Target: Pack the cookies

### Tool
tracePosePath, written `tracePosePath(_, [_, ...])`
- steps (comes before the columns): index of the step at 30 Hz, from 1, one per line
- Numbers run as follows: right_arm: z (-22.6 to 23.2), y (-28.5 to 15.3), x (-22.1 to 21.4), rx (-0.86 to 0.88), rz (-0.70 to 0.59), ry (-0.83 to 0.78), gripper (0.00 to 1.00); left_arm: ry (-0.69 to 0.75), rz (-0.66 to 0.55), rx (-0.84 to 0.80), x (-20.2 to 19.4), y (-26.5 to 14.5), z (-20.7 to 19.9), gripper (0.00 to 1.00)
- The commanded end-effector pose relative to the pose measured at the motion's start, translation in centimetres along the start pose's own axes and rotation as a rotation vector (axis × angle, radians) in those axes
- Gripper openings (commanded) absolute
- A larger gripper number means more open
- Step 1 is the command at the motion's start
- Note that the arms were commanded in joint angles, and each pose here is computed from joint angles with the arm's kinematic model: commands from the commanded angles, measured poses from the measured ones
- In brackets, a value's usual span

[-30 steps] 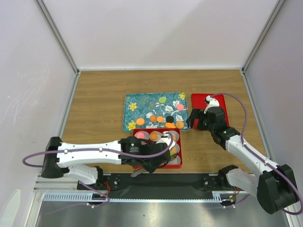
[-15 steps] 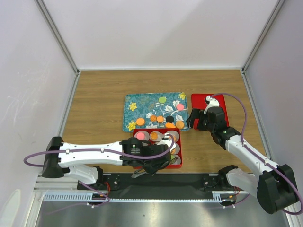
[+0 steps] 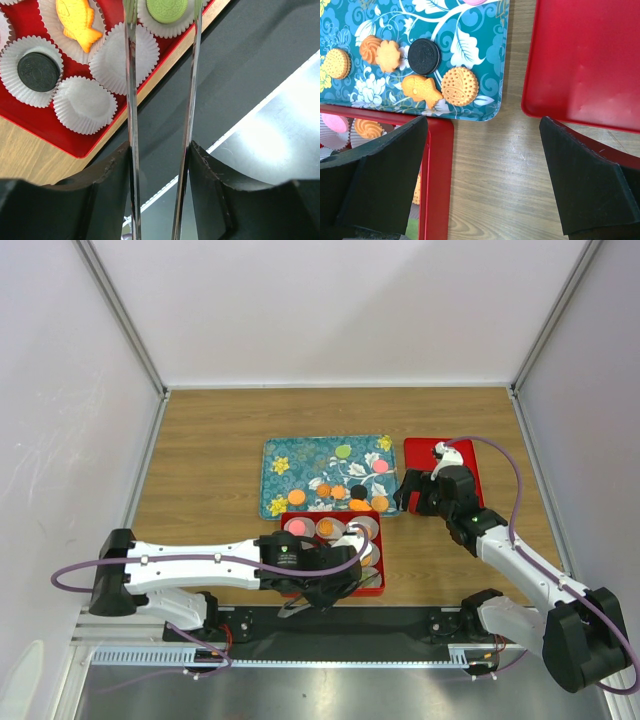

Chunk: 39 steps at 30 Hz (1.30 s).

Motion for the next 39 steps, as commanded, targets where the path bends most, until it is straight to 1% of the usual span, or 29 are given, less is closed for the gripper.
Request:
tracePosePath(1, [0.7,-0.4,1.8,0.019,-0.062,-0.009,1.00,-0.008,-0.028,-0.037,0.5,-0.3,-0.8,0.53])
tracePosePath(6, [0.7,-0.4,1.8,0.019,-0.062,-0.009,1.00,-0.002,-0.038,-0.039,0.6,-0.8,-0.6,0.53])
tracePosePath(10, [0.7,-0.4,1.9,0.018,-0.066,-0.011,1.00,-0.022,-0.108,-0.051,1.8,-2.8,0.3,0.53])
tracePosePath(11, [0.7,-0.4,1.9,0.018,-0.066,-0.009,1.00,-0.051,-0.139,-0.037,2.7,-3.4,1.1,0.52])
tracePosePath(13, [0.7,-0.4,1.9,0.018,-0.066,-0.008,1.00,-0.062,-0.169,-0.014,3.5,-4.2,2.4,0.51])
tracePosePath(14, [0.7,-0.4,1.8,0.018,-0.064,-0.009,1.00,-0.101,-0.210,0.012,4.8,-4.9,3.7,0.51])
tracePosePath(16, [0.7,-0.4,1.9,0.017,-0.068,-0.009,0.99,-0.121,-0.265,0.032,6.6,-6.0,5.1,0.51])
tracePosePath(17, [0.7,-0.4,1.8,0.016,-0.065,-0.009,1.00,-0.165,-0.285,0.076,7.8,-6.0,6.7,0.51])
tracePosePath(19, [0.7,-0.4,1.9,0.015,-0.067,-0.009,1.00,-0.175,-0.328,0.104,9.7,-6.6,8.1,0.50])
tracePosePath(20, [0.6,-0.4,1.9,0.013,-0.068,-0.007,1.00,-0.203,-0.325,0.136,10.9,-5.8,9.3,0.50])
tracePosePath(22, [0.6,-0.5,1.9,0.013,-0.068,-0.008,1.00,-0.201,-0.340,0.179,12.7,-5.9,10.7,0.51])
tracePosePath(23, [0.6,-0.4,1.7,0.013,-0.065,-0.008,1.00,-0.226,-0.338,0.211,13.5,-5.6,12.0,0.51])
tracePosePath(24, [0.6,-0.5,1.9,0.014,-0.067,-0.009,1.00,-0.230,-0.309,0.245,14.3,-4.3,12.8,0.51])
tracePosePath(26, [0.6,-0.4,1.9,0.015,-0.069,-0.006,1.00,-0.258,-0.322,0.281,15.9,-4.2,14.9,0.51])
tracePosePath(27, [0.5,-0.4,1.8,0.014,-0.066,-0.005,1.00,-0.260,-0.301,0.285,16.8,-2.8,15.6,0.52])
tracePosePath(28, [0.6,-0.4,1.8,0.015,-0.064,-0.006,1.00,-0.264,-0.315,0.294,17.7,-2.8,16.2,0.52])
tracePosePath(29, [0.6,-0.4,1.8,0.016,-0.062,-0.005,1.00,-0.286,-0.303,0.308,18.2,-2.1,17.5,0.53])
tracePosePath(30, [0.6,-0.4,1.8,0.015,-0.064,-0.004,1.00,-0.282,-0.264,0.303,18.6,-0.5,18.0,0.54])
tracePosePath(31, [0.6,-0.4,1.8,0.017,-0.065,-0.005,1.00,-0.296,-0.266,0.310,19.3,-0.2,18.9,0.54])
tracePosePath(33, [0.5,-0.4,1.8,0.017,-0.063,-0.003,1.00,-0.297,-0.230,0.309,20.1,1.9,19.8,0.55])
tracePosePath(39, [0.6,-0.5,1.8,0.020,-0.063,-0.002,1.00,-0.332,-0.177,0.301,21.2,5.4,22.2,0.56])
Point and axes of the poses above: each gripper's point midway between its finger pads, its own y axis out along the fingers, its own z axis along the line the jaws close on, x = y × z, the point moved 6 cm from there along -y, back along the fingers, and after that the axes turned 1 degree about -y, right-handed, at the moved point
